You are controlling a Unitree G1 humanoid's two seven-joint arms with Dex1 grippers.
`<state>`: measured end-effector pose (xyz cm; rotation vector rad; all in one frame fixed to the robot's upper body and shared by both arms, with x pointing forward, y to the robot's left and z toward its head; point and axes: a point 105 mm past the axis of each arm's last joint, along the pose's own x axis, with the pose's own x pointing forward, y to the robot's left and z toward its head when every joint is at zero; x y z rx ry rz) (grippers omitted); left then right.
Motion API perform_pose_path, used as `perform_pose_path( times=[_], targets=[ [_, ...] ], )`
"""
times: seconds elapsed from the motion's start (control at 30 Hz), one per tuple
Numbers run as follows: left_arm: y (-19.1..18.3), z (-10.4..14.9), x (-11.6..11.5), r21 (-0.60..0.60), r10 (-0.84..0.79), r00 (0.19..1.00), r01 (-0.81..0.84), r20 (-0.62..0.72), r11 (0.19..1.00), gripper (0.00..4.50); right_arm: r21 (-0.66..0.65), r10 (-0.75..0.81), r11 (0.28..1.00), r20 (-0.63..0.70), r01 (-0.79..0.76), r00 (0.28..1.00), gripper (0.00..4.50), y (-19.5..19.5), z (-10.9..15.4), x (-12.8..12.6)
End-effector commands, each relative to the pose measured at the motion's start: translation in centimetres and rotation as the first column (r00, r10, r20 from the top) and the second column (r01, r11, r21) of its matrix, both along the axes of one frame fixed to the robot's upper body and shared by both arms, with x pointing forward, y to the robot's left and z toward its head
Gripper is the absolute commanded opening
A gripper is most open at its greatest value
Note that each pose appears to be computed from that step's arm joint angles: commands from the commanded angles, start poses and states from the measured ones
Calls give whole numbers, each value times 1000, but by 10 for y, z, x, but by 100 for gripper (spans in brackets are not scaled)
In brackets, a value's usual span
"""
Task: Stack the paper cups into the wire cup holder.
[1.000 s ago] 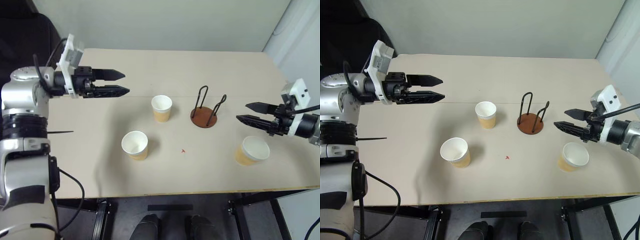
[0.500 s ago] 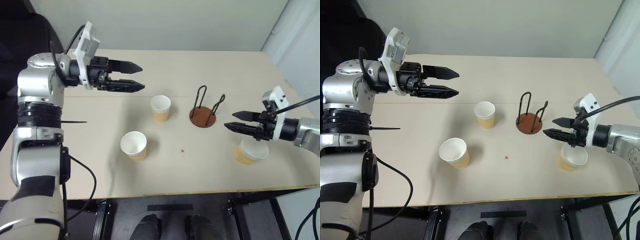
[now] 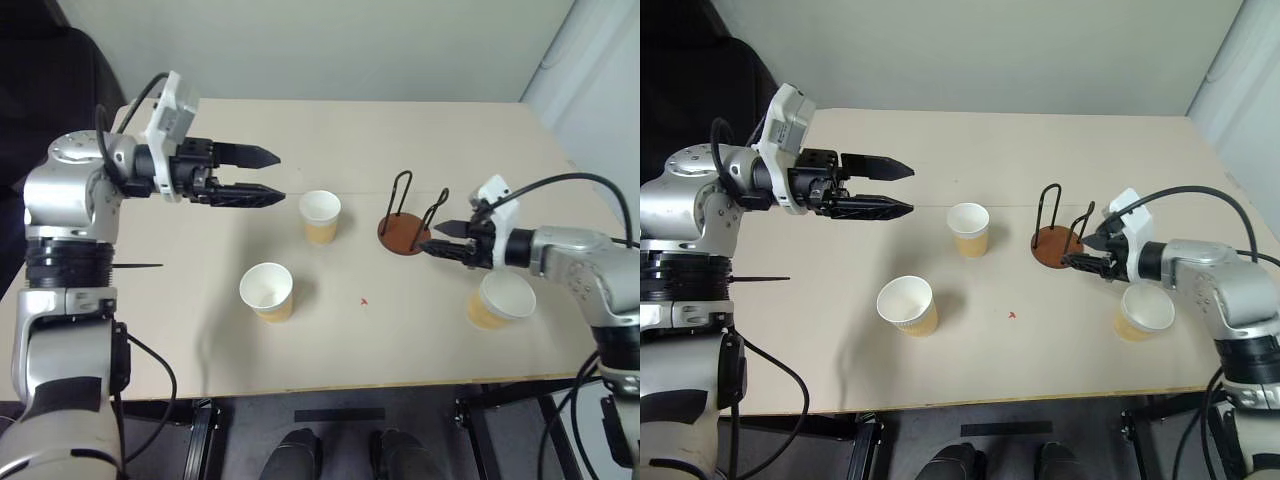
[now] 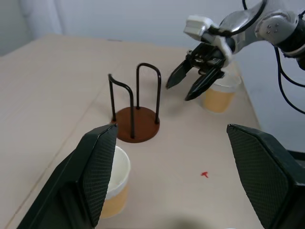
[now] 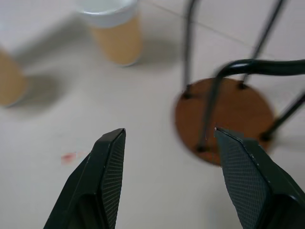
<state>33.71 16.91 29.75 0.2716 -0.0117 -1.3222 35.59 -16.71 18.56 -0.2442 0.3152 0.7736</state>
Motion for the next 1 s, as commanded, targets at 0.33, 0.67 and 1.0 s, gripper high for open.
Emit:
perform_pose_path(
  times=[0.33,0.67,1.0],
  targets=[
    [8,14,-5,-8,26,998,-26,53,1000,392,-71,-57,995,110,65,992,298,-1,10,26],
    [6,13,-4,3,14,999,-14,44,1000,392,30,-8,1000,104,5,995,298,13,41,21],
    [6,12,-2,3,16,999,-16,44,1000,398,64,4,998,84,-9,996,257,22,42,16]
  ],
)
